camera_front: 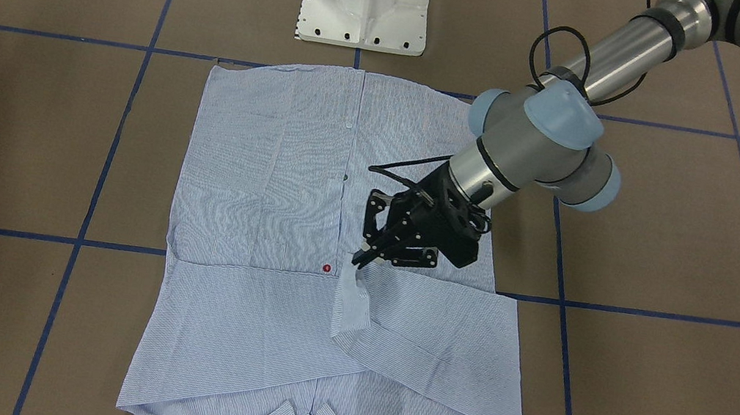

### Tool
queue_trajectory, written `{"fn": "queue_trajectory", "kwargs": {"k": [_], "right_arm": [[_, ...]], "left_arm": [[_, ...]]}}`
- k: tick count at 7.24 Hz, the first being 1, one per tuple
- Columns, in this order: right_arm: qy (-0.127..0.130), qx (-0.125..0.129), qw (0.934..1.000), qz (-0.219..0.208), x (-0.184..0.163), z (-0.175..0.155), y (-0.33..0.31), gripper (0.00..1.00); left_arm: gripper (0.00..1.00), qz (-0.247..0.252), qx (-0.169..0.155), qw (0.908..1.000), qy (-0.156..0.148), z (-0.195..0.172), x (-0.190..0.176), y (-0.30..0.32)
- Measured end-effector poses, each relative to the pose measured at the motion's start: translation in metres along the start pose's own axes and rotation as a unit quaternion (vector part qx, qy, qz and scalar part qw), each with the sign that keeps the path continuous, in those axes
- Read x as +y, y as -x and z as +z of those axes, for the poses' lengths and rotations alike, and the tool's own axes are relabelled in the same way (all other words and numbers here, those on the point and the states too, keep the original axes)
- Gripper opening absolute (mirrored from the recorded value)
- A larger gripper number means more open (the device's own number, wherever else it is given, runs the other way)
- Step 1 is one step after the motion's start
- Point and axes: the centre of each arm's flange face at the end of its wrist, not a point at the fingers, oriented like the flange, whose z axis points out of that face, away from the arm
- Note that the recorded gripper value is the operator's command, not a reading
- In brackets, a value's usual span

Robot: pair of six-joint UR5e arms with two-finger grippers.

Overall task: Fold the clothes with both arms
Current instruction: 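Carry the cuff with the left gripper across the shirt toward the folded sleeve, then release the sleeve and move both grippers to the hem corners nearest the robot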

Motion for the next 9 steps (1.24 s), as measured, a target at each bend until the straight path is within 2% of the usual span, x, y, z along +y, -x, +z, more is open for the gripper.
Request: {"fn": "queue_trajectory", "kwargs": {"k": [3,4,5,6,9], "right_arm": [[0.001,0.000,1.0000,0.001,0.002,0.001,-0.001,1.00],[0.002,0.000,1.0000,0.001,0.002,0.001,-0.002,1.00],[0.002,0.000,1.0000,0.002,0.003,0.002,-0.002,1.00],[0.002,0.000,1.0000,0.002,0.003,0.002,-0.002,1.00],[0.002,-0.001,1.0000,0.004,0.004,0.002,-0.002,1.00]], "left_arm": [[0.00,-0.019,-0.025,0.9995,0.007,0.036,0.014,-0.063],[0.11,-0.019,-0.034,0.9992,0.008,0.047,0.025,-0.073],[0.99,-0.018,-0.037,0.9991,0.012,0.055,0.036,-0.080],[1.00,-0.018,-0.040,0.9989,0.016,0.063,0.047,-0.086],[1.00,-0.012,-0.056,0.9984,-0.005,0.089,0.096,-0.118]]}}
